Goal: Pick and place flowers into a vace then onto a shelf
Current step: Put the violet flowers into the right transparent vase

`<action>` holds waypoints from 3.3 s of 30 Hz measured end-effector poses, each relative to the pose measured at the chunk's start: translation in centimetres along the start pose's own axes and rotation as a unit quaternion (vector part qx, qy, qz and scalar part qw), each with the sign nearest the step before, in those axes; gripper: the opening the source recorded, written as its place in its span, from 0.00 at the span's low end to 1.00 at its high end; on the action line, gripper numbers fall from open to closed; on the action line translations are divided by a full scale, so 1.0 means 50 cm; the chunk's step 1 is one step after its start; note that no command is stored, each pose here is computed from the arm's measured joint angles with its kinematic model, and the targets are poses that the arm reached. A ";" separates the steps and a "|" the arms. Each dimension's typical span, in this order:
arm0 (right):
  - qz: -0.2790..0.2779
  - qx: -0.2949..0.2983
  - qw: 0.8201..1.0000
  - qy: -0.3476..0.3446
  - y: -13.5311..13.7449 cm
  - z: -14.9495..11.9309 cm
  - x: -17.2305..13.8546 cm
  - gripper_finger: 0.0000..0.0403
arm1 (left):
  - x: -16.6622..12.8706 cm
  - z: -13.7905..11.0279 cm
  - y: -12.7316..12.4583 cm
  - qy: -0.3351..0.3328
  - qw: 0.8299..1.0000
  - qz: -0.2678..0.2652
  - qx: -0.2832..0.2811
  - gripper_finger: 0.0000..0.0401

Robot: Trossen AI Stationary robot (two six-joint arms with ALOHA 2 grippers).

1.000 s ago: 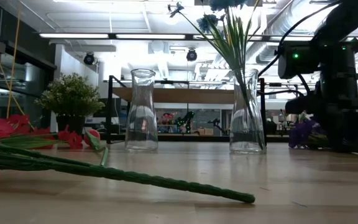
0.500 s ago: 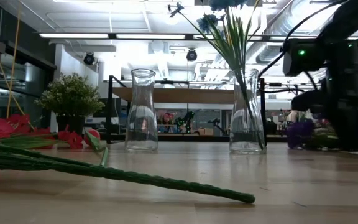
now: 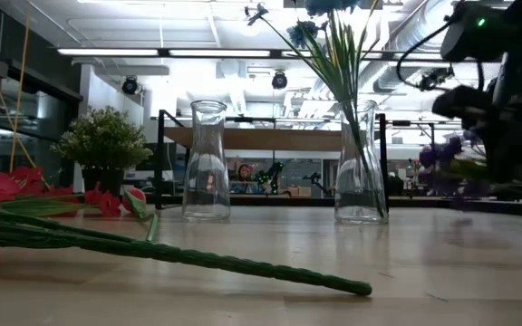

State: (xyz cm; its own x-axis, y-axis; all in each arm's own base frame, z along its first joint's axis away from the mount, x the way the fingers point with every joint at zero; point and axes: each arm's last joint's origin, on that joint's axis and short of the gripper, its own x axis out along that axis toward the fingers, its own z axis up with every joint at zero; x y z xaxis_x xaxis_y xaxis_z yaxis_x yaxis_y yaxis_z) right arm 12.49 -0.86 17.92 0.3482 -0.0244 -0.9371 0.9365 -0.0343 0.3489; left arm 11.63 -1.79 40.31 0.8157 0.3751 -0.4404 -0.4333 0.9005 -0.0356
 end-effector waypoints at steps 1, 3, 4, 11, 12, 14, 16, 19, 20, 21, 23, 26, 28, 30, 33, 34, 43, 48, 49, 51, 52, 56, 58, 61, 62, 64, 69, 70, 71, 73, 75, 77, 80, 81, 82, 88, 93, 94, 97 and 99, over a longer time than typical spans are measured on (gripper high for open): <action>0.010 0.000 1.000 -0.007 -0.001 -0.001 -0.005 0.02 | 0.000 0.000 0.000 0.000 1.000 0.000 0.000 0.90; 0.031 0.007 0.999 -0.017 -0.004 -0.001 -0.015 0.02 | 0.000 0.000 0.000 0.000 1.000 0.000 0.000 0.90; 0.040 0.009 0.999 -0.023 -0.006 -0.001 -0.020 0.02 | 0.000 0.000 0.000 0.000 1.000 0.000 0.000 0.90; 0.105 0.021 0.993 -0.056 -0.010 0.002 -0.046 0.01 | 0.000 0.000 0.000 0.000 1.000 0.000 -0.004 0.90; 0.120 0.019 0.991 -0.062 -0.008 0.003 -0.049 0.01 | 0.000 0.000 0.000 0.000 1.000 0.000 -0.005 0.90; 0.153 0.017 0.985 -0.074 -0.002 0.005 -0.058 0.02 | 0.000 0.000 0.000 0.000 1.000 0.000 -0.005 0.90; 0.191 0.011 0.978 -0.089 0.006 0.006 -0.067 0.02 | 0.000 0.000 0.000 0.000 1.000 0.000 -0.005 0.90; 0.242 0.005 0.965 -0.104 0.019 0.008 -0.080 0.02 | 0.000 0.000 0.000 0.000 1.000 0.000 -0.005 0.90; 0.257 0.002 0.960 -0.109 0.024 0.008 -0.084 0.02 | 0.000 0.000 0.000 0.000 1.000 0.000 -0.005 0.90; 0.270 -0.003 0.956 -0.115 0.028 0.009 -0.088 0.01 | 0.000 0.000 0.000 0.000 1.000 0.000 -0.005 0.90; 0.286 -0.010 0.949 -0.129 0.036 0.010 -0.104 0.01 | 0.000 0.000 0.000 0.000 1.000 0.000 -0.005 0.90; 0.308 -0.024 0.939 -0.150 0.050 0.012 -0.139 0.02 | 0.000 0.000 0.000 0.000 1.000 0.000 -0.005 0.90; 0.325 -0.033 0.930 -0.168 0.059 0.014 -0.169 0.02 | 0.000 0.000 0.000 0.000 1.000 0.000 -0.005 0.90; 0.342 -0.048 0.918 -0.194 0.068 0.016 -0.203 0.01 | 0.000 0.000 0.000 0.000 1.000 0.000 -0.005 0.90; 0.366 -0.068 0.898 -0.236 0.078 0.019 -0.258 0.01 | 0.000 0.000 0.000 0.000 1.000 0.000 -0.005 0.90; 0.372 -0.075 0.891 -0.250 0.080 0.021 -0.276 0.01 | 0.000 0.000 0.000 0.000 1.000 0.000 -0.005 0.90; 0.381 -0.164 0.837 -0.357 0.100 0.026 -0.401 0.01 | 0.000 0.000 0.000 0.000 1.000 0.000 -0.005 0.90; 0.358 -0.202 0.829 -0.379 0.115 0.027 -0.411 0.02 | 0.000 0.000 0.000 0.000 1.000 0.000 -0.004 0.90; 0.350 -0.209 0.831 -0.379 0.118 0.027 -0.407 0.02 | 0.000 0.000 0.000 0.000 1.000 0.000 -0.004 0.90; 0.333 -0.219 0.837 -0.375 0.127 0.027 -0.396 0.02 | 0.000 0.000 0.000 0.000 1.000 0.000 -0.004 0.90; 0.322 -0.224 0.842 -0.372 0.131 0.027 -0.389 0.01 | 0.000 0.000 0.000 0.000 1.000 0.000 -0.004 0.90; 0.297 -0.235 0.850 -0.365 0.158 0.028 -0.365 0.02 | 0.000 0.000 0.000 0.000 1.000 0.000 -0.004 0.90; 0.289 -0.241 0.851 -0.365 0.174 0.028 -0.355 0.02 | 0.000 0.000 0.000 0.000 1.000 0.000 -0.004 0.90; 0.292 -0.249 0.850 -0.362 0.199 0.026 -0.341 0.02 | 0.000 0.000 0.000 0.000 1.000 0.000 -0.004 0.90; 0.292 -0.254 0.849 -0.360 0.208 0.024 -0.336 0.02 | 0.000 0.000 0.000 0.000 1.000 0.000 -0.004 0.90; 0.291 -0.265 0.847 -0.358 0.222 0.020 -0.327 0.01 | 0.000 0.000 0.000 0.000 1.000 0.000 -0.004 0.90; 0.287 -0.266 0.848 -0.358 0.237 0.007 -0.314 0.02 | 0.000 0.000 0.000 0.000 1.000 0.000 -0.004 0.90; 0.286 -0.264 0.848 -0.360 0.238 0.003 -0.313 0.02 | 0.000 0.000 0.000 0.000 1.000 0.000 -0.004 0.90; 0.285 -0.265 0.847 -0.363 0.238 -0.001 -0.313 0.02 | 0.000 0.000 0.000 0.000 1.000 0.000 -0.004 0.90; 0.282 -0.265 0.844 -0.372 0.237 -0.011 -0.314 0.02 | 0.000 0.000 0.000 0.000 1.000 0.000 -0.004 0.90; 0.283 -0.265 0.840 -0.380 0.234 -0.024 -0.317 0.01 | 0.000 0.000 0.000 0.000 1.000 0.000 -0.004 0.90; 0.285 -0.262 0.836 -0.388 0.231 -0.039 -0.319 0.01 | 0.000 0.000 0.000 0.000 1.000 0.000 -0.004 0.90; 0.285 -0.257 0.831 -0.402 0.224 -0.065 -0.322 0.02 | 0.000 0.000 0.000 0.000 1.000 0.000 -0.004 0.90; 0.283 -0.256 0.829 -0.409 0.220 -0.074 -0.323 0.02 | 0.000 0.000 0.000 0.000 1.000 0.000 -0.004 0.90; 0.283 -0.255 0.826 -0.414 0.217 -0.084 -0.325 0.02 | 0.000 0.000 0.000 0.000 1.000 0.000 -0.004 0.90; 0.290 -0.243 0.801 -0.463 0.190 -0.144 -0.338 0.02 | 0.000 0.000 0.000 0.000 1.000 0.000 -0.004 0.90; 0.292 -0.256 0.780 -0.490 0.181 -0.186 -0.345 0.01 | 0.000 0.000 0.000 0.000 1.000 0.000 -0.004 0.90; 0.289 -0.262 0.775 -0.497 0.180 -0.193 -0.345 0.01 | 0.000 0.000 0.000 0.000 1.000 0.000 -0.004 0.90; 0.283 -0.270 0.765 -0.512 0.176 -0.209 -0.346 0.02 | 0.000 0.000 0.000 0.000 1.000 0.000 -0.004 0.90; 0.282 -0.270 0.761 -0.518 0.173 -0.216 -0.349 0.02 | 0.000 0.000 0.000 0.000 1.000 0.000 -0.004 0.90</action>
State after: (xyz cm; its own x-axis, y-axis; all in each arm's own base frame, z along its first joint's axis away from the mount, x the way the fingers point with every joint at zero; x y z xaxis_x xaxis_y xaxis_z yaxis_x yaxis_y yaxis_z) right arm 14.96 10.06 37.15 0.7442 -0.6672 -0.0307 0.6273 0.6823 0.3755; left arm 11.64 -1.80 40.30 0.8154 0.3752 -0.4409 -0.4364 0.8988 -0.0422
